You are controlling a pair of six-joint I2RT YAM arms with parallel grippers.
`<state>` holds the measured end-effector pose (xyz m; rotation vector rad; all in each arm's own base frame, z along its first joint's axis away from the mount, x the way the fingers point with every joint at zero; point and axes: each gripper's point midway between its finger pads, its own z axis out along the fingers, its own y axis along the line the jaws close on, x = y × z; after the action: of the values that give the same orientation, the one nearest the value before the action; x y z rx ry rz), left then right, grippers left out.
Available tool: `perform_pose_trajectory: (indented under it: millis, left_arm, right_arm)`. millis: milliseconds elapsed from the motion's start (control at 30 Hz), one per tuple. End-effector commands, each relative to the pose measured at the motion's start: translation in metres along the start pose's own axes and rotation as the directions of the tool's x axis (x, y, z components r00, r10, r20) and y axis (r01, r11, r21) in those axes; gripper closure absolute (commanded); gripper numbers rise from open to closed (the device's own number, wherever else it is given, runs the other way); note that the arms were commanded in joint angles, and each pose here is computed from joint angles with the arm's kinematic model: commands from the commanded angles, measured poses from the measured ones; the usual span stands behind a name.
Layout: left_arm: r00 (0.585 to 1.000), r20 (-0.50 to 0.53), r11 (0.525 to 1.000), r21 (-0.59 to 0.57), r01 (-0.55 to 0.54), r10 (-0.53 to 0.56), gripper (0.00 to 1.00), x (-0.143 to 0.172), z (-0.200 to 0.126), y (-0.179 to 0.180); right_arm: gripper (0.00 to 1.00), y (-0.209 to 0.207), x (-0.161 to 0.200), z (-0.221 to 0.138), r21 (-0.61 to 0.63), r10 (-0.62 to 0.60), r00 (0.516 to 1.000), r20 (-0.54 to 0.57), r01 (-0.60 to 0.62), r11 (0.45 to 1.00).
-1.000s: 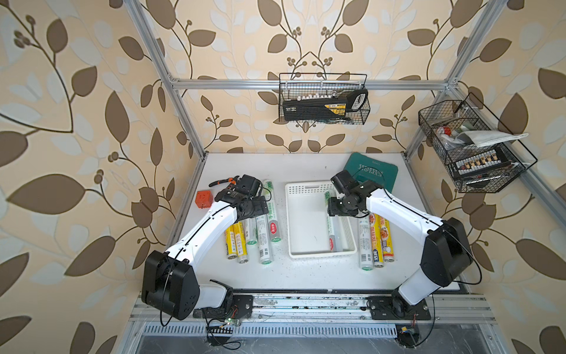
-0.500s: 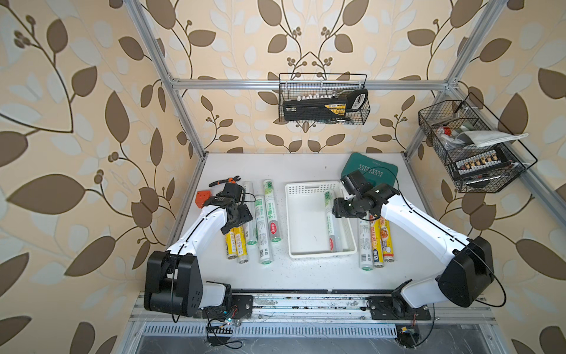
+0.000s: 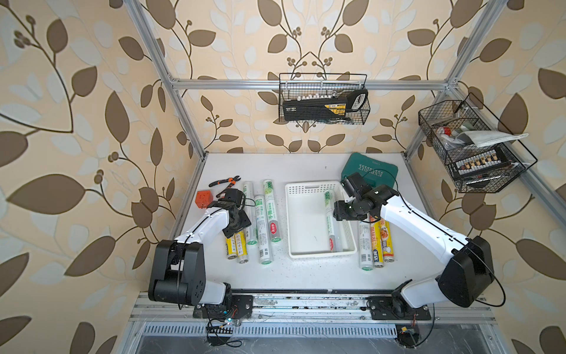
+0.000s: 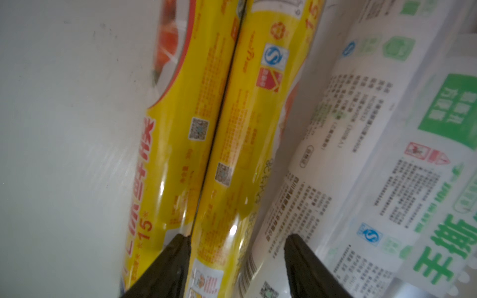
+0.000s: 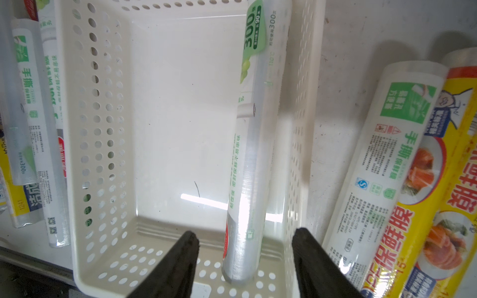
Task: Put the plastic wrap into the basket
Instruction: Pick up the plastic wrap from the center of the board.
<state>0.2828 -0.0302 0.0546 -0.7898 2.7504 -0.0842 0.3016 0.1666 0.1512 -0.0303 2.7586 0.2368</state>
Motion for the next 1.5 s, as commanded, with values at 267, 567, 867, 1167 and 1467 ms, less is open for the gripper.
perform_pose_trajectory:
  millis: [267, 567, 867, 1167, 1467]
  left_arm:
    - [0.999, -0.044, 1.0, 0.005, 0.016, -0.016, 0.47, 0.006, 0.025, 0.001]
    - [0.999, -0.04, 1.0, 0.008, 0.003, -0.003, 0.5, 0.002, 0.03, -0.002]
    - [1.0, -0.007, 1.0, 0.02, 0.006, -0.006, 0.57, -0.005, 0.007, -0.004]
    - [0.996, 0.084, 0.994, 0.111, -0.023, 0.013, 0.58, -0.025, -0.057, -0.021]
    - [0.982, 0.163, 0.964, 0.229, -0.131, 0.095, 0.58, -0.037, -0.123, -0.065]
  right_arm:
    - [0.38, -0.005, 0.007, -0.001, 0.011, -0.012, 1.0, -0.018, 0.013, 1.0]
    - [0.38, -0.004, 0.006, -0.001, 0.006, -0.008, 1.0, -0.021, 0.008, 1.0]
    - [0.38, -0.003, 0.005, 0.0, 0.004, -0.006, 1.0, -0.021, 0.007, 1.0]
    - [0.38, -0.005, 0.006, 0.0, 0.011, -0.006, 1.0, -0.02, 0.006, 1.0]
    - [0.38, -0.012, 0.005, -0.002, 0.004, 0.015, 1.0, -0.013, -0.015, 1.0]
